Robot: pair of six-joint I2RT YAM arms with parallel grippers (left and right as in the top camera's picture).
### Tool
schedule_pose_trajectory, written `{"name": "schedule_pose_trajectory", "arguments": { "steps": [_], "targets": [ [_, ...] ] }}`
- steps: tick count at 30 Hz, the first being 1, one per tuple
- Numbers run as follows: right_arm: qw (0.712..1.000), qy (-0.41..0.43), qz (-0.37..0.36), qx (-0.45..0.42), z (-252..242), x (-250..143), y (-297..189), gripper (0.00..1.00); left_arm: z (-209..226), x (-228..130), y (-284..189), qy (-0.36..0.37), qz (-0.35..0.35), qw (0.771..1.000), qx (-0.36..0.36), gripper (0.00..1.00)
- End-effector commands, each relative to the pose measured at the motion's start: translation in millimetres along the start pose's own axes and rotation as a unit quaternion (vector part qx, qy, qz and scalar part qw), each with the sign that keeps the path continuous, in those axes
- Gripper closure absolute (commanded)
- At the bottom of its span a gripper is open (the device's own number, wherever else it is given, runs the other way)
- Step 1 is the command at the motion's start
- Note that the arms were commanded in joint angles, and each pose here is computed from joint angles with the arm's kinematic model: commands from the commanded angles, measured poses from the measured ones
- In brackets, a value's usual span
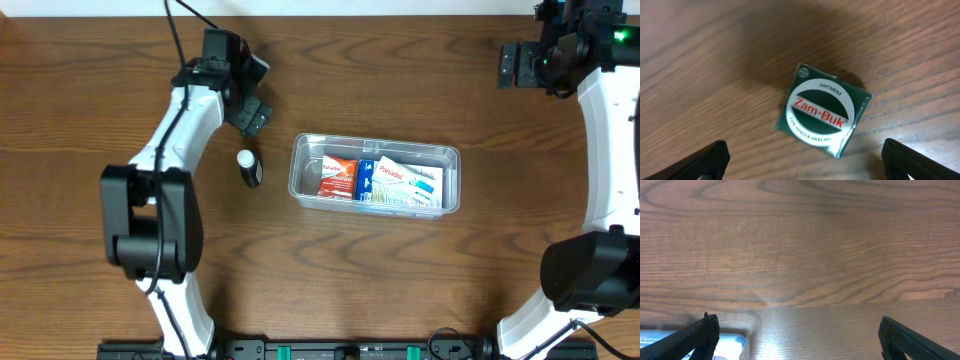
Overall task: Pack container
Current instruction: 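Retract the left gripper toward the green Zam-Buk box, then grasp the green Zam-Buk box with the left gripper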
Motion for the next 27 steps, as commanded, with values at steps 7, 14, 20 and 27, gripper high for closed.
{"name": "schedule_pose_trajectory", "arguments": {
  "steps": [7,14,20,27],
  "targets": [
    [1.000,0.006,-0.006,-0.003,-1.7,3.8,-1.9,0.01,-7.3,-10.0,36.3,0.043,0.023,0.999,-0.020,0.02],
    [1.000,0.006,-0.006,-0.002,-1.6,3.8,-1.9,0.01,-2.0,-4.5,51.3,0.048,0.006,0.999,-0.011,0.02],
    [1.000,0.006,-0.006,-0.003,-1.7,3.8,-1.9,0.01,7.8,3.6,56.2,0.043,-0.016,0.999,0.003,0.02],
    [1.000,0.006,-0.006,-0.003,-1.9,3.8,-1.9,0.01,0.3,-13.4,74.9,0.043,0.014,0.999,-0.014,0.02]
  ]
}}
Point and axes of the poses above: each gripper's point midway between its finger pads, its own y axis out along the fingers, its own z axis along the line the jaws close on, x = y × z, the point moved 2 cm from there along -y, back along the fingers, and after that the axes turned 3 degrees about -y, right-handed, at the moved point
